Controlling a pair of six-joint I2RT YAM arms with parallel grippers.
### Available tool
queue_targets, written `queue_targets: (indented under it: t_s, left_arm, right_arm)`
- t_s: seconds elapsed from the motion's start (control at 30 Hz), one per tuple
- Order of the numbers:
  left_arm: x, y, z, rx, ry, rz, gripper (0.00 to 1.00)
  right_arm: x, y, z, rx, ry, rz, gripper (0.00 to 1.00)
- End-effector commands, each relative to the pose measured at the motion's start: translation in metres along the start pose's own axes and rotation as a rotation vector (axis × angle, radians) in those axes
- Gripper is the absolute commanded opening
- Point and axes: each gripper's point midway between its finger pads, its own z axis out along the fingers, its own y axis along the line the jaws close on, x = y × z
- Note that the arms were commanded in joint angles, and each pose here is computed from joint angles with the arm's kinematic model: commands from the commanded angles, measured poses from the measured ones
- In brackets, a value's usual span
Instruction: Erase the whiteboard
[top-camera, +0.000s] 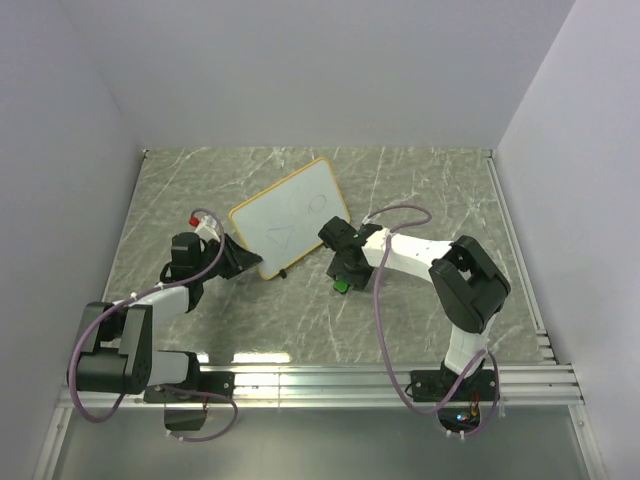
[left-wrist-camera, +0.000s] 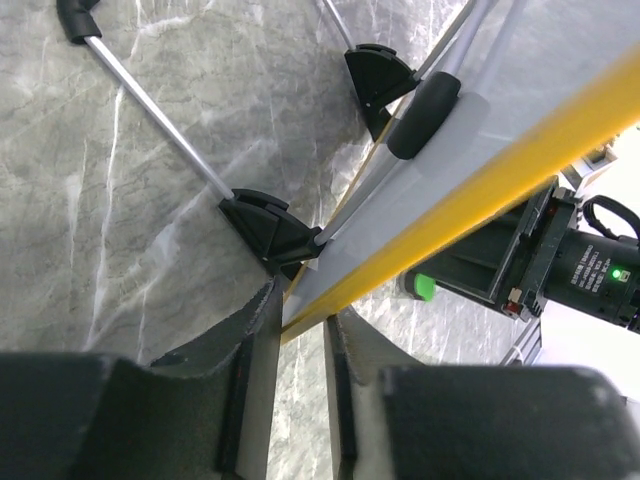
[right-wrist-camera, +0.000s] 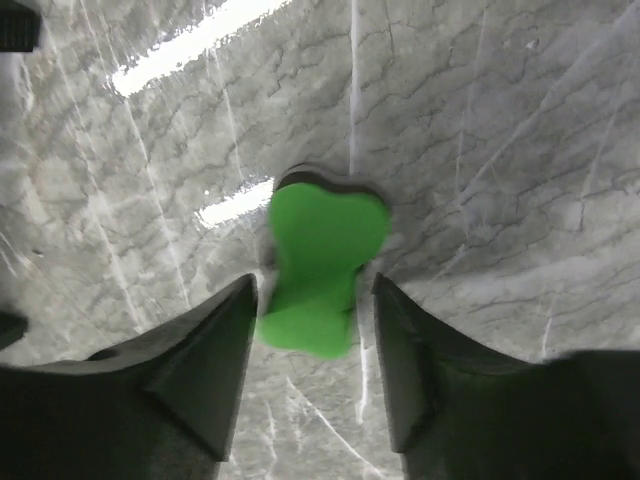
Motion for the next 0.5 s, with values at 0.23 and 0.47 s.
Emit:
queue_targets:
  t_s: [0.23, 0.47]
  left_arm:
    - [0.011, -0.002, 0.007, 0.019, 0.042, 0.0, 0.14]
    - [0.019, 0.003, 0.015, 0.006, 0.08, -0.012, 0.0]
  right_arm:
    - [-0.015, 0.01, 0.008, 0.006, -0.077, -0.022, 0.0]
    - [-0.063, 0.059, -0.042, -0.165, -0.234, -0.012, 0.0]
